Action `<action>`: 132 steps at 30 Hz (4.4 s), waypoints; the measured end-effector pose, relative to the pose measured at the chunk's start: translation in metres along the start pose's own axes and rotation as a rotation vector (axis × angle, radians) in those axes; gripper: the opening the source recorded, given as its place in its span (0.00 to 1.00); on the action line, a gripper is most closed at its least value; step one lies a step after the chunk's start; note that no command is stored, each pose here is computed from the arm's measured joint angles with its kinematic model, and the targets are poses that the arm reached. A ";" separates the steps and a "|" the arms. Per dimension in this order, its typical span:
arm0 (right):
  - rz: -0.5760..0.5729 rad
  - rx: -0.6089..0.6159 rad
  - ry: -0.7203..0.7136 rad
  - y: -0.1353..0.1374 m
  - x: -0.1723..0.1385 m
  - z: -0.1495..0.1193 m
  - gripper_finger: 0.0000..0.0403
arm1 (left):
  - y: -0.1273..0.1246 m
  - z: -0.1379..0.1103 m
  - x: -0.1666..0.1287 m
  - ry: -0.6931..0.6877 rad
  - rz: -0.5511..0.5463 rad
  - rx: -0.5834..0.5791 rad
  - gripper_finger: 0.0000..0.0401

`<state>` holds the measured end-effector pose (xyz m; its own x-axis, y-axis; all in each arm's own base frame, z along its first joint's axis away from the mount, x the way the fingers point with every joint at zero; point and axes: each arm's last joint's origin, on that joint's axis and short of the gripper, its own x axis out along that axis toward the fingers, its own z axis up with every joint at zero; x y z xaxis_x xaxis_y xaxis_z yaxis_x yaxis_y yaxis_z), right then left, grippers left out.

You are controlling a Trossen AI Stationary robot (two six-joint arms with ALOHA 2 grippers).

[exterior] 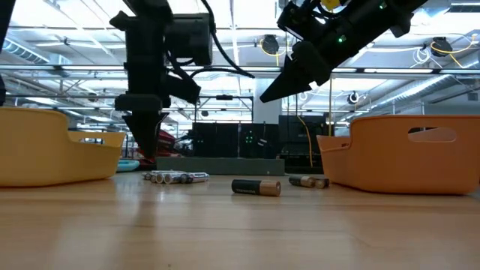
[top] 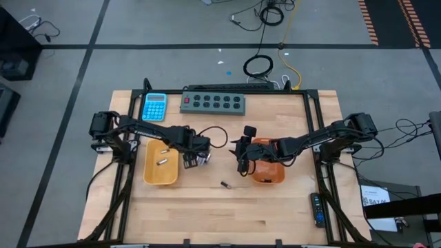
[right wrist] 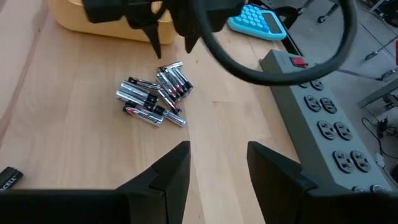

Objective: Sort batteries
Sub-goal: Put the silver battery into the yellow bin

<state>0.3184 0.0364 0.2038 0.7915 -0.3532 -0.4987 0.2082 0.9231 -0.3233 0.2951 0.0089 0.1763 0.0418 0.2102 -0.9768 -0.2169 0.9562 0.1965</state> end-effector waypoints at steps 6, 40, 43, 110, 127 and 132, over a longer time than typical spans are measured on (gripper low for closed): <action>0.000 0.000 0.000 0.000 0.000 0.000 0.37 | 0.001 -0.003 0.000 0.029 0.005 0.159 0.52; 0.027 0.001 -0.008 0.001 0.000 0.001 0.37 | -0.006 0.003 0.043 0.173 -0.012 0.469 0.39; 0.027 0.001 -0.008 0.001 0.000 0.001 0.37 | -0.008 0.003 0.043 0.175 -0.017 0.477 0.38; 0.050 0.032 -0.027 0.002 0.000 -0.002 0.37 | -0.018 -0.010 -0.051 -0.012 0.032 0.042 0.56; 0.053 0.021 -0.026 0.003 0.000 -0.002 0.37 | 0.028 0.035 0.008 -0.033 0.028 0.062 0.57; 0.053 0.018 -0.026 0.003 0.000 -0.002 0.37 | 0.034 0.037 0.016 -0.008 -0.035 0.050 0.56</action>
<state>0.3179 0.0384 0.2011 0.8163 -0.2998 -0.4937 0.1759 0.9432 -0.2820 0.3244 0.0519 0.1703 0.0563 0.1778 -0.9825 -0.1659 0.9720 0.1663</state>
